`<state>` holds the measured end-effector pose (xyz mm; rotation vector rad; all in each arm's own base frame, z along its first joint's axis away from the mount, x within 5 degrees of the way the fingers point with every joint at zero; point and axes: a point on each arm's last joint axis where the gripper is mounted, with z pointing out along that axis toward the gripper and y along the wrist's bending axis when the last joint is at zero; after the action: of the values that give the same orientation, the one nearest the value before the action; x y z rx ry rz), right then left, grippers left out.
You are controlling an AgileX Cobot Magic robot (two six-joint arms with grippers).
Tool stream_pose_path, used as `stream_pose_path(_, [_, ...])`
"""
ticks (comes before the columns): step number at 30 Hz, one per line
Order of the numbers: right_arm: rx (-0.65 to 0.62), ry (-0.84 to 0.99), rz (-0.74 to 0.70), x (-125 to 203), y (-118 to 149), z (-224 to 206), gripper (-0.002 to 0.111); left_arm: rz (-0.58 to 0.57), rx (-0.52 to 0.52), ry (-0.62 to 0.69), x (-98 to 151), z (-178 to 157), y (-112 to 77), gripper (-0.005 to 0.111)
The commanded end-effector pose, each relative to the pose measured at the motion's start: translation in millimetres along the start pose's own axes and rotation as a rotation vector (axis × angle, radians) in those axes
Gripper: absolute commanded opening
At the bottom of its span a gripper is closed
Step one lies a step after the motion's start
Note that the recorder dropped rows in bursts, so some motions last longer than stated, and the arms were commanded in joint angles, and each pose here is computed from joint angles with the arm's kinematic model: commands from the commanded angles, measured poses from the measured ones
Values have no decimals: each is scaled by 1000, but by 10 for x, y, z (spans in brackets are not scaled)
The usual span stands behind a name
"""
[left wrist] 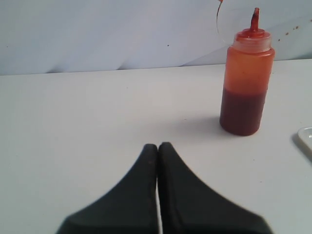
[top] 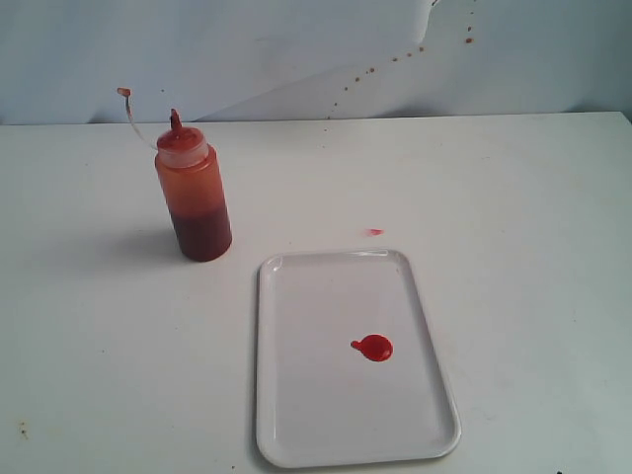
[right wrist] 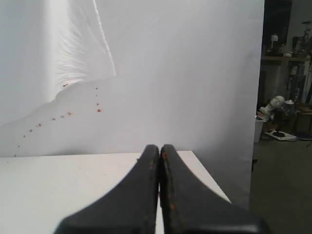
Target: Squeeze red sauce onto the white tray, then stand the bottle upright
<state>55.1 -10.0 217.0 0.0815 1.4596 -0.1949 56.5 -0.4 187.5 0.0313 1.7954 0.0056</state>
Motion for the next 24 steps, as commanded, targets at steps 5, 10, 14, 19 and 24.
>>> stream_pose_path(5, [-3, 33, 5, 45, 5, -3, 0, -13, 2, 4, 16, 9, -2, 1])
stream_pose_path(10, [-2, 33, 43, 45, 6, -3, 0, -13, 2, 4, 16, 9, -2, 1])
stream_pose_path(14, [-2, 34, 65, 46, 6, -3, 0, -13, 2, 4, 16, 9, -2, 1])
stream_pose_path(19, [-3, 45, 65, 56, 7, -3, 0, -13, 2, 4, 16, 9, -2, 1])
stream_pose_path(24, [-4, 70, 65, 79, 9, -4, 0, -13, 2, 4, 16, 9, -2, 1])
